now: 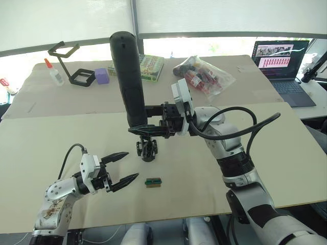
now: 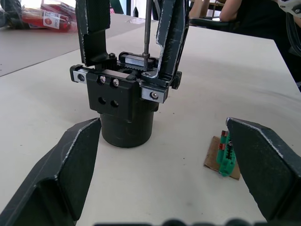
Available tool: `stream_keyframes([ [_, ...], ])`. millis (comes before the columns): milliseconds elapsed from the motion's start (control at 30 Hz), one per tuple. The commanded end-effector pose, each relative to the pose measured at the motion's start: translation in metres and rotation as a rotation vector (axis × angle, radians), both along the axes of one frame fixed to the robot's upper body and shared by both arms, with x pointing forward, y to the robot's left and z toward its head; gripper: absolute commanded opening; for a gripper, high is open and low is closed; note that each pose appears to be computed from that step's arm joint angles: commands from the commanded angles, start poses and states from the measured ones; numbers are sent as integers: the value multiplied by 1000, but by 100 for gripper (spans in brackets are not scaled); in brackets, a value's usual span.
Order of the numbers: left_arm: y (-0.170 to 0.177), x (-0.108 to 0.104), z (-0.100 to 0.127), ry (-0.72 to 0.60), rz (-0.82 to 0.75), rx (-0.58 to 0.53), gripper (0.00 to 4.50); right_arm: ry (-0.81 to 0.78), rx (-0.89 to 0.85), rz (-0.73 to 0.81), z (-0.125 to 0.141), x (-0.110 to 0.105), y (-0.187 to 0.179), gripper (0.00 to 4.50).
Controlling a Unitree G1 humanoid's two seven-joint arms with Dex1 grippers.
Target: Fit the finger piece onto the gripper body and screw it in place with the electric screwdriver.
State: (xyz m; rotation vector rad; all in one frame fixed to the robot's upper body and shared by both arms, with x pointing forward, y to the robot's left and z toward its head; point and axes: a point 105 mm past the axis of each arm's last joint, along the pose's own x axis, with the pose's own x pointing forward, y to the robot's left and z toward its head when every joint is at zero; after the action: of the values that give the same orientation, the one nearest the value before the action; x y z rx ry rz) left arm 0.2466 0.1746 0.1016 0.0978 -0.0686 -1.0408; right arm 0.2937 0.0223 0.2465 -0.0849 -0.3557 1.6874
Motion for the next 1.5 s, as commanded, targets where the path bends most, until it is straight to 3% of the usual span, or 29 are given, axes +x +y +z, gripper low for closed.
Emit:
stream_keyframes([
  [33, -1, 0, 4, -36, -6, 4, 450, -62, 46, 27, 14, -9, 2, 195],
  [1067, -9, 1, 10, -36, 1, 6, 450, -45, 42, 49, 9, -12, 8, 195],
  [1500, -14, 6, 10, -30, 16, 26, 450, -55, -20, 2, 0, -3, 6, 195],
])
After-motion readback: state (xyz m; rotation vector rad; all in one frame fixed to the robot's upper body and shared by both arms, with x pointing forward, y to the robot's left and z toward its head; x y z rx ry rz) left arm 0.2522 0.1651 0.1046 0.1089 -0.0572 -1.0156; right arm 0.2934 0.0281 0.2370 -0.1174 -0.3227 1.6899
